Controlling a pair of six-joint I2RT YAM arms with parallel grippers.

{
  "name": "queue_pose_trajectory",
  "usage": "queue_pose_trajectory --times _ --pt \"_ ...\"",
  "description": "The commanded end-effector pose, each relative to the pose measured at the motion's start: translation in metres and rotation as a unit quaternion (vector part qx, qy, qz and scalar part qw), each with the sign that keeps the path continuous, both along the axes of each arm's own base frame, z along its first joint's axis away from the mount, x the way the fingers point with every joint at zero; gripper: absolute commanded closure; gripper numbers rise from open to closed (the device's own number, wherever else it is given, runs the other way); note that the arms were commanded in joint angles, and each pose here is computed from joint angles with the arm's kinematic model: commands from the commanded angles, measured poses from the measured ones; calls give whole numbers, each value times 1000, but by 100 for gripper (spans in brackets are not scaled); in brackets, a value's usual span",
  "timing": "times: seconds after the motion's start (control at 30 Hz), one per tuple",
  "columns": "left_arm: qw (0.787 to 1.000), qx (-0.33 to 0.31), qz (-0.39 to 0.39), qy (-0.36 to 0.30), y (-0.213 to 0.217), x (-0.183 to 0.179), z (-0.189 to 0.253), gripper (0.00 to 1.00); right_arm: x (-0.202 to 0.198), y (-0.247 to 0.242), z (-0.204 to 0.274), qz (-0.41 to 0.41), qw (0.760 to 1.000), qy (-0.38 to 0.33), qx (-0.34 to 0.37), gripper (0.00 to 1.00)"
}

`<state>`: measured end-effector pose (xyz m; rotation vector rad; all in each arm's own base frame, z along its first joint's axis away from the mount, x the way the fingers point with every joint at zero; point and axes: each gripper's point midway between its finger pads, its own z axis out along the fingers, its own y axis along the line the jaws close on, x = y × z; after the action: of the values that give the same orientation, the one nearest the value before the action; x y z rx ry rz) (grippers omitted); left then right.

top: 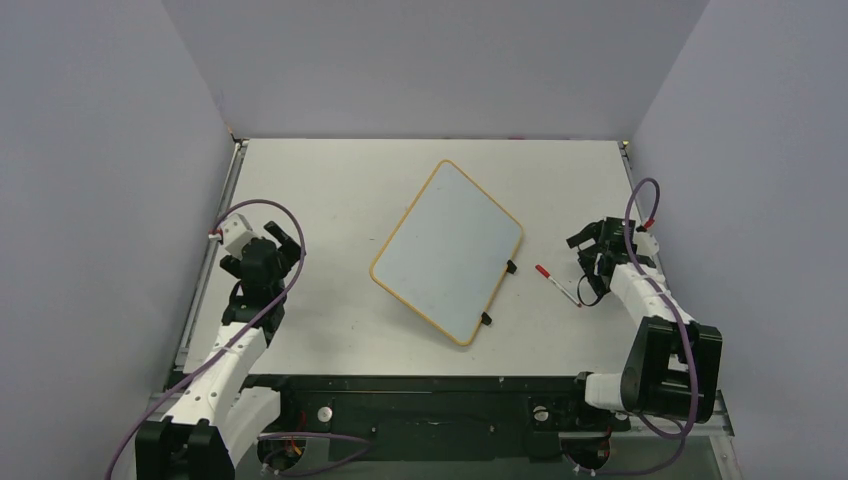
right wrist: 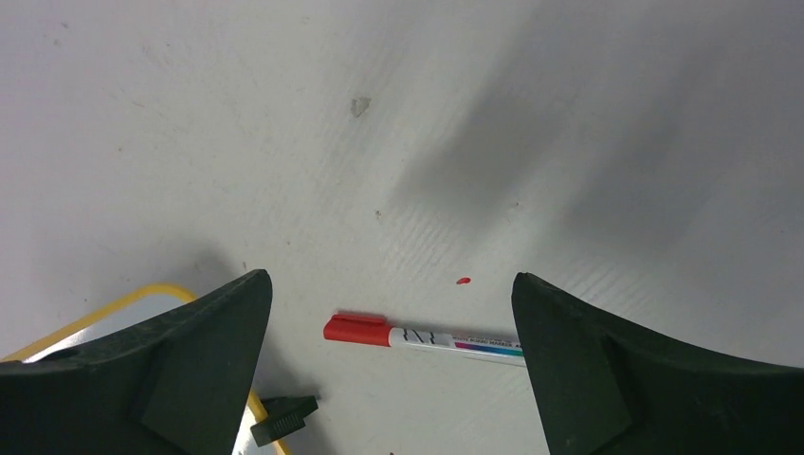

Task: Write a sentence on the whiteboard
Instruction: Pick up the whiteboard marker from the center of the board.

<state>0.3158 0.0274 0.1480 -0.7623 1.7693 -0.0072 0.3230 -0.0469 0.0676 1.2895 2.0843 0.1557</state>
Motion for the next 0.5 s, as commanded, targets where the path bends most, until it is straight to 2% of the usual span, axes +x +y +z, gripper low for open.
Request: queue_pose_trajectory --times 0.0,0.3,0.47 --pt "999 -4 2 -39 0 7 31 20 -2 5 9 -34 998 8 43 8" --pt "999 -1 3 -40 0 7 32 20 -14 19 15 -77 994 -35 72 13" --pt "999 2 5 -41 0 6 35 20 -16 6 19 -63 998 -27 -5 17"
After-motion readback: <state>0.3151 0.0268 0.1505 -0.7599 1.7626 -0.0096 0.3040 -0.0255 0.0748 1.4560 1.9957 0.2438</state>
